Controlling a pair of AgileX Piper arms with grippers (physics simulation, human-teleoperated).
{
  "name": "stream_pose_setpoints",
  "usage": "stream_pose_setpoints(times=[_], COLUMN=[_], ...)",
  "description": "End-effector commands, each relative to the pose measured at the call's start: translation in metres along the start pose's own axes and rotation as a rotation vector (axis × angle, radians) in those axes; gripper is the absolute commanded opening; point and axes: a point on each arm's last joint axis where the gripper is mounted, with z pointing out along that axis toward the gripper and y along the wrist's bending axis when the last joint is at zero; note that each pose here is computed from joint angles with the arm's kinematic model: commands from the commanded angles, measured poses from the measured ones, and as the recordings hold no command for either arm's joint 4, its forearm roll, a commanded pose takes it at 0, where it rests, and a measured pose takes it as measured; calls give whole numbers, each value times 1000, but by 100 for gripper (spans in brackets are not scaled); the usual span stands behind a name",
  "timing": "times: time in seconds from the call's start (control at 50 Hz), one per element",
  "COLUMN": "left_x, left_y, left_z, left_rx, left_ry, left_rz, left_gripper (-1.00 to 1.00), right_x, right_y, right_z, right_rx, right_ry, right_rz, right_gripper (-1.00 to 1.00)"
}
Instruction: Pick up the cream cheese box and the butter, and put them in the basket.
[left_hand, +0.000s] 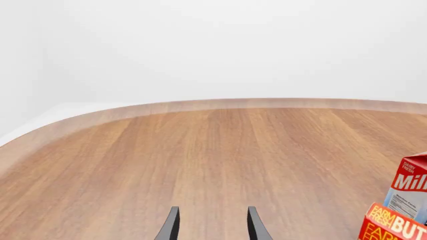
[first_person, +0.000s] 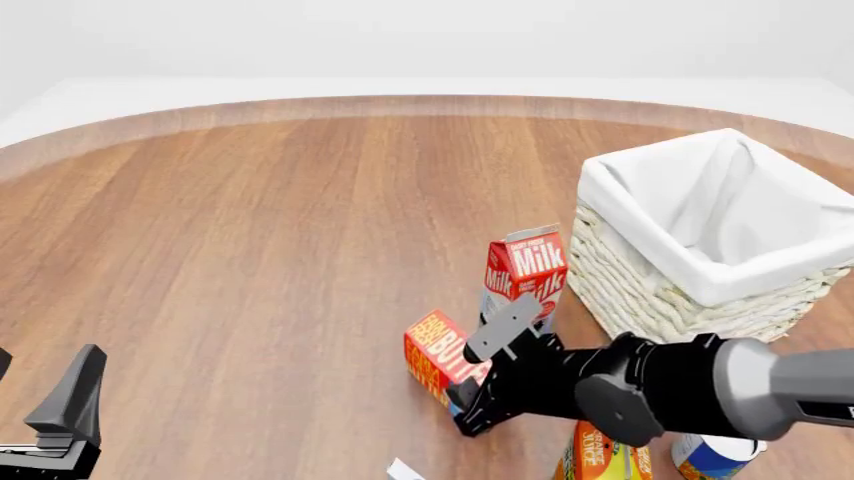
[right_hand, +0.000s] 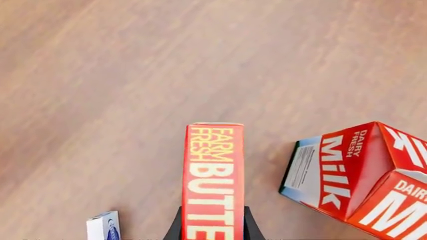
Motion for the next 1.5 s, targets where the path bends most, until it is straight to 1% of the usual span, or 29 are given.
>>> stream_pose_setpoints(times=[0.02, 0.1, 0.18, 0.4, 0.68, 0.76, 0.94, 1.04, 1.06, 1.16, 1.26, 1.3, 1.38, 1.4, 1.44, 1.5], left_x=[0, 0, 0, 0, 0, 0, 0, 0, 0, 0, 0, 0, 0, 0, 0, 0], left_y=[0, 0, 0, 0, 0, 0, 0, 0, 0, 0, 0, 0, 0, 0, 0, 0], left_z=[0, 0, 0, 0, 0, 0, 0, 0, 0, 0, 0, 0, 0, 0, 0, 0], left_rx=[0, 0, 0, 0, 0, 0, 0, 0, 0, 0, 0, 0, 0, 0, 0, 0], left_ry=[0, 0, 0, 0, 0, 0, 0, 0, 0, 0, 0, 0, 0, 0, 0, 0], left_rz=[0, 0, 0, 0, 0, 0, 0, 0, 0, 0, 0, 0, 0, 0, 0, 0], left_gripper=[100, 100, 100, 100, 100, 100, 100, 100, 100, 100, 100, 100, 100, 100, 100, 100], right_x=[-3, -8, -18, -35, -49, -50, -62, -76, -76, -84, -95, -100, -105, -104, -107, -109], right_y=[4, 7, 9, 11, 11, 17, 24, 25, 25, 23, 22, 24, 22, 21, 20, 17], right_z=[-4, -11, -21, -37, -70, -78, -111, -141, -141, -159, -177, -188, -199, -202, -208, -217], right_rx=[-9, -17, -22, -24, -24, -41, -60, -63, -63, -54, -48, -51, -44, -38, -35, -22], right_ry=[-8, -17, -36, -55, -114, -127, -208, -280, -280, -326, -374, -405, -435, -446, -459, -480], right_rz=[-7, -20, -44, -101, -126, -133, -155, -177, -177, -191, -205, -216, -214, -229, -215, -212], right_gripper=[-100, -100, -100, -100, -100, -100, -100, -100, -100, -100, -100, -100, -100, -100, -100, -100])
